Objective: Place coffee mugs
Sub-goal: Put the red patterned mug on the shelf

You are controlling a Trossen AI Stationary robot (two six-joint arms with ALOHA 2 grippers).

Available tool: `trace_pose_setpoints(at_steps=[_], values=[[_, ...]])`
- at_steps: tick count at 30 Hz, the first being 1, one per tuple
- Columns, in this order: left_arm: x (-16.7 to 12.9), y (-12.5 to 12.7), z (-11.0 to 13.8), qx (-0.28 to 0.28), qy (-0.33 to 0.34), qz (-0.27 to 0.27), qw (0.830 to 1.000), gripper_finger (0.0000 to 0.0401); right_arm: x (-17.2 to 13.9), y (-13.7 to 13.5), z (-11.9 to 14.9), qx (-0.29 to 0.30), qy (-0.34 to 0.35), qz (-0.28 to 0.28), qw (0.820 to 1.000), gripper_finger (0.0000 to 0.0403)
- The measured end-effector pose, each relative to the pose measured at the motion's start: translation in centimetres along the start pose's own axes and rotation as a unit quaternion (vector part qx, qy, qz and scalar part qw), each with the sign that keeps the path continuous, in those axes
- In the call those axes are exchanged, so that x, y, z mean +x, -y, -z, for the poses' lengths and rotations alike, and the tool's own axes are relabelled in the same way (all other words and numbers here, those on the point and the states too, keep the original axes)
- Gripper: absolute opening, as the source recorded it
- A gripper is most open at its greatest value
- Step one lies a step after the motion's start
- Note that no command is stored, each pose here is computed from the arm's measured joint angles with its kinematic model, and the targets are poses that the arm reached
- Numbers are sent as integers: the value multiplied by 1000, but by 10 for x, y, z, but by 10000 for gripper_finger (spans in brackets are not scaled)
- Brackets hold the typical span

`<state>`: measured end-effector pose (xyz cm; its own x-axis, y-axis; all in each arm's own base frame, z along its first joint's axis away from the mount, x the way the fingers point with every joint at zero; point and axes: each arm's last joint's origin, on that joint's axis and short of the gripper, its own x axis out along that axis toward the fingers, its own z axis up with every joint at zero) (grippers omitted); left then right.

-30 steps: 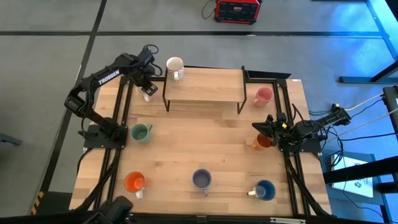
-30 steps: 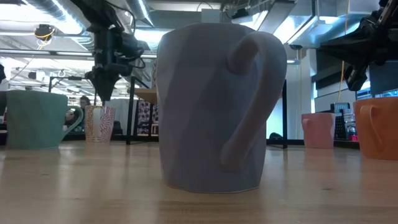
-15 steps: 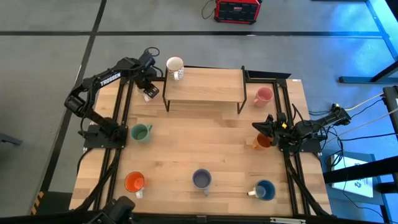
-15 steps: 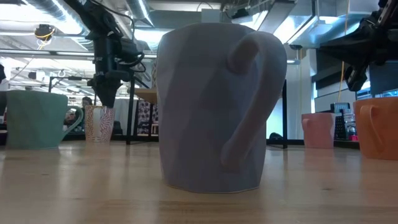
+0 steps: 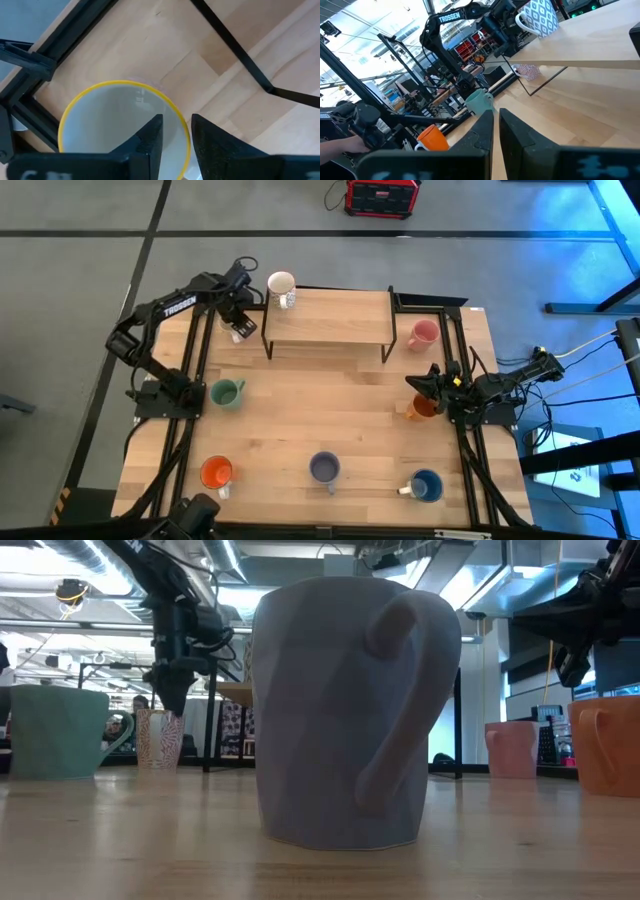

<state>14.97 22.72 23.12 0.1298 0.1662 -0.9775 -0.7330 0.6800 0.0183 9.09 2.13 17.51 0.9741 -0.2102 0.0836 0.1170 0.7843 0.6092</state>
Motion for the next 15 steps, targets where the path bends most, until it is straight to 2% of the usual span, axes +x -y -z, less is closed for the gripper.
trace_pose_setpoints(at_steps=[15], values=[[15,-1,-4,8,-24,3,1000,64,0,0,0,0,1,1,1000,19]])
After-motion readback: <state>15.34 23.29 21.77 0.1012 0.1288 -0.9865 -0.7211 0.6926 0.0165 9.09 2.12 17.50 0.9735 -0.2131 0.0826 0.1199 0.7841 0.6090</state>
